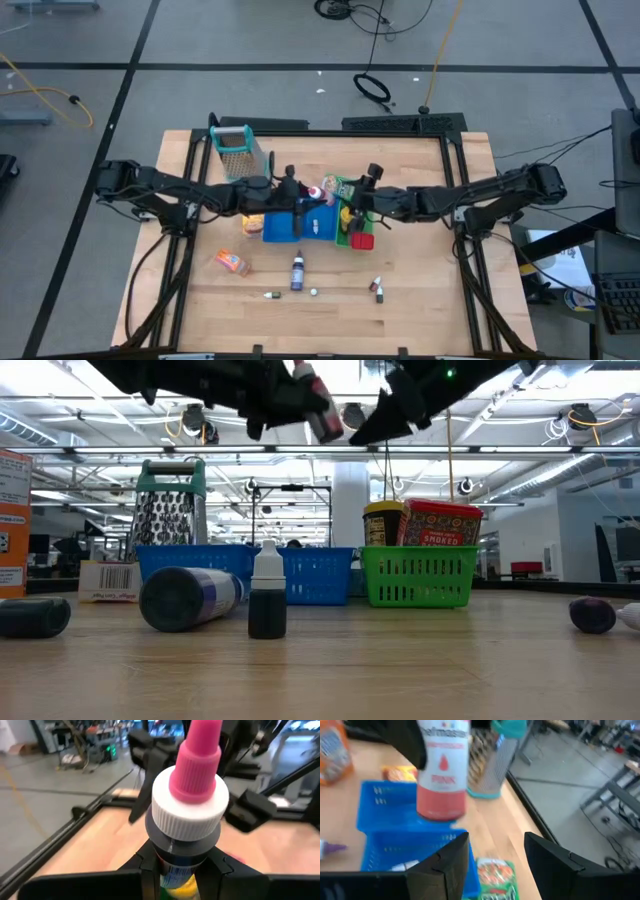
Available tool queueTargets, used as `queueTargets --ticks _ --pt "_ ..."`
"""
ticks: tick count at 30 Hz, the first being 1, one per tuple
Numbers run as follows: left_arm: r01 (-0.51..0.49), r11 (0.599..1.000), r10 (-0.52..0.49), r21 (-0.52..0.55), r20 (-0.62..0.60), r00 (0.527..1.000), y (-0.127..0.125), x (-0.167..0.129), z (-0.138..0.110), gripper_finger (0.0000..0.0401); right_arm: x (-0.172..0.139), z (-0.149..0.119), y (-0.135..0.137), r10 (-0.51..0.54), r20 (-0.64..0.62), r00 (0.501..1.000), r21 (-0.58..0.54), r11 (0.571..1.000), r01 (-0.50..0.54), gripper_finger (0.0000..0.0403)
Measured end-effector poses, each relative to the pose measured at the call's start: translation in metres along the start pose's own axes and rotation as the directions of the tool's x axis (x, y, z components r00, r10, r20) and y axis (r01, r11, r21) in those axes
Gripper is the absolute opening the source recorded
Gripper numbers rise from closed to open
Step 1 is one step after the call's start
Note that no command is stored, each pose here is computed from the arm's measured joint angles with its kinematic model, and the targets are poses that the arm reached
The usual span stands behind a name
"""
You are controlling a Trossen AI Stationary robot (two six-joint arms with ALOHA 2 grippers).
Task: Pick & Place Kitchen Items
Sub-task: Put the large pink food coloring bottle into the right blue bin
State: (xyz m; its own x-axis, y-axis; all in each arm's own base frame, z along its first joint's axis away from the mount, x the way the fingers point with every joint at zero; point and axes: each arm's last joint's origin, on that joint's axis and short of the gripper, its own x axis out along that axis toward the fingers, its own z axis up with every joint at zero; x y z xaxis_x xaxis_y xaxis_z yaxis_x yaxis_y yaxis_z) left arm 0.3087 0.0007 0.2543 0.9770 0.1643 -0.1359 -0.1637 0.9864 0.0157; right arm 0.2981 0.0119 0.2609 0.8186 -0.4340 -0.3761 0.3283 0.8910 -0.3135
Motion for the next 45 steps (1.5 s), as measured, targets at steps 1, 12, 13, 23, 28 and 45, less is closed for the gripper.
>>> queueTargets --ticks 1,12,13,23,28,45 --pt "-0.01 1.0 0.01 0.0 -0.021 1.0 0.001 0.0 -0.002 0.0072 0.001 -0.001 -0.001 -0.006 -0.013 1.0 0.003 1.0 0.006 0.0186" --pt "-0.186 0.982 0.168 -0.046 -0.254 0.952 0.033 0.001 -0.026 0.0071 0.007 -0.004 -0.013 -0.04 -0.037 0.999 0.027 0.999 0.041 0.0176" --pt "-0.201 0.978 0.179 -0.059 -0.268 0.947 0.037 0.003 -0.029 0.0071 0.007 -0.004 -0.013 -0.04 -0.033 0.999 0.029 0.999 0.041 0.0176" --pt "-0.177 0.974 0.109 -0.142 -0.393 0.913 0.047 0.033 -0.079 0.0071 0.007 -0.004 -0.013 -0.038 -0.034 0.999 0.026 0.999 0.039 0.0172" --pt "-0.192 0.969 0.107 -0.153 -0.439 0.892 0.047 0.04 -0.097 0.0071 0.007 -0.004 -0.013 -0.036 -0.034 0.999 0.023 0.999 0.037 0.0171" --pt "-0.215 0.968 0.124 -0.132 -0.491 0.862 0.046 0.041 -0.108 0.0071 0.007 -0.004 -0.013 -0.035 -0.034 0.999 0.022 0.999 0.035 0.0171"
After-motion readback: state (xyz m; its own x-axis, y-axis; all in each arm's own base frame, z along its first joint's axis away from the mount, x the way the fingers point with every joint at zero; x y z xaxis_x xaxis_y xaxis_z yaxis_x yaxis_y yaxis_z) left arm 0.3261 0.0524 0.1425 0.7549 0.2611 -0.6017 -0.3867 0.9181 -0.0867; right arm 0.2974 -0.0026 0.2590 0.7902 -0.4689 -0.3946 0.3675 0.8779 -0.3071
